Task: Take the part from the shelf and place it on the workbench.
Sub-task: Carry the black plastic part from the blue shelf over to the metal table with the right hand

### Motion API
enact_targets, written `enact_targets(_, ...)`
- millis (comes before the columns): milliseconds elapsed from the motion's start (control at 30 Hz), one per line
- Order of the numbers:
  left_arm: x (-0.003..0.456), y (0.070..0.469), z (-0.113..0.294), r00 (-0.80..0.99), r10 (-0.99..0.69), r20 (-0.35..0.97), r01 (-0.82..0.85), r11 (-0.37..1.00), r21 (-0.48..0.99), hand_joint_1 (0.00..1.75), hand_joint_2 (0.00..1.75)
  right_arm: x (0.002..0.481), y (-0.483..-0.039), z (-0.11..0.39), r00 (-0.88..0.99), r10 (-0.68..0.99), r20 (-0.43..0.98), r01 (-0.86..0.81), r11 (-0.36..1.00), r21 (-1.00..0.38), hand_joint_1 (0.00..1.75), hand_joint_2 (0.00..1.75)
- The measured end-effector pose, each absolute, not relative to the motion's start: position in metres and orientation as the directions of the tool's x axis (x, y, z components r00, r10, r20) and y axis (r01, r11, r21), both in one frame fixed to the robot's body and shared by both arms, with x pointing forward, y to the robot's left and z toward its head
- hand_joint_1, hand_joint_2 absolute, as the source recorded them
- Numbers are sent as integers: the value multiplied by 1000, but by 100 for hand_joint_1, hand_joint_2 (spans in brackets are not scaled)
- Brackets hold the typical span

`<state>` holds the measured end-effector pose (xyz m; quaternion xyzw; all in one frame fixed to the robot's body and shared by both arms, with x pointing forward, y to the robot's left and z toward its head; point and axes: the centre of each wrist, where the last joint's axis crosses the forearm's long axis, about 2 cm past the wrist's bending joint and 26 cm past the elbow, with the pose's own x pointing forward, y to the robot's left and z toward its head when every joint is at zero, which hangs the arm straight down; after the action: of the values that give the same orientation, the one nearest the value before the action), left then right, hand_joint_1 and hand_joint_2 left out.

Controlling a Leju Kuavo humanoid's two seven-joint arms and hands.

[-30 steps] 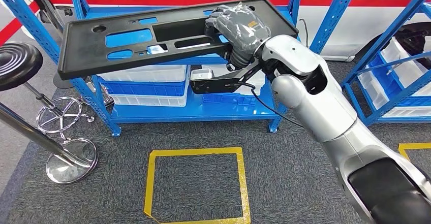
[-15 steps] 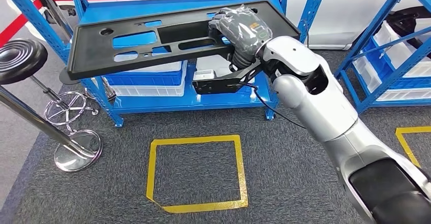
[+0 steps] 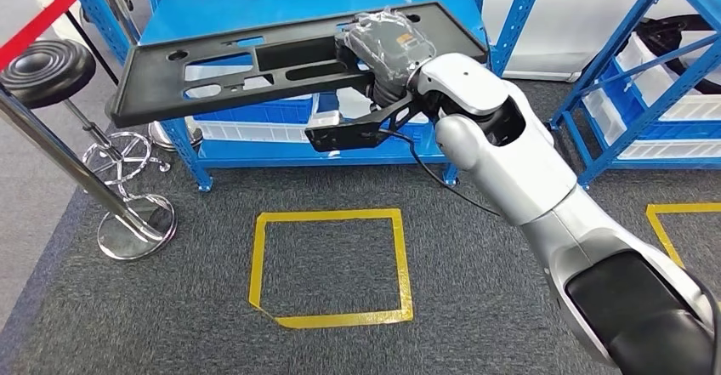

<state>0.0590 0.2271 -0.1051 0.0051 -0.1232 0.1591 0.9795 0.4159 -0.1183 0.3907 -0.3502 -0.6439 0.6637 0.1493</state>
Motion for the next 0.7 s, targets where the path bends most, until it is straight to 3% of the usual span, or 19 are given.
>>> enact_targets(300,60,227,-105,918,315,239,-315,948,-43,0,175,429,-75,441,-630,705,-325,284,-180,-942,175,175)
enact_targets(700,59,232,-106,925,316,211,-317,948,-32,0,175,434,-46,451,-588,723,-364,262,-256,-931,175,175)
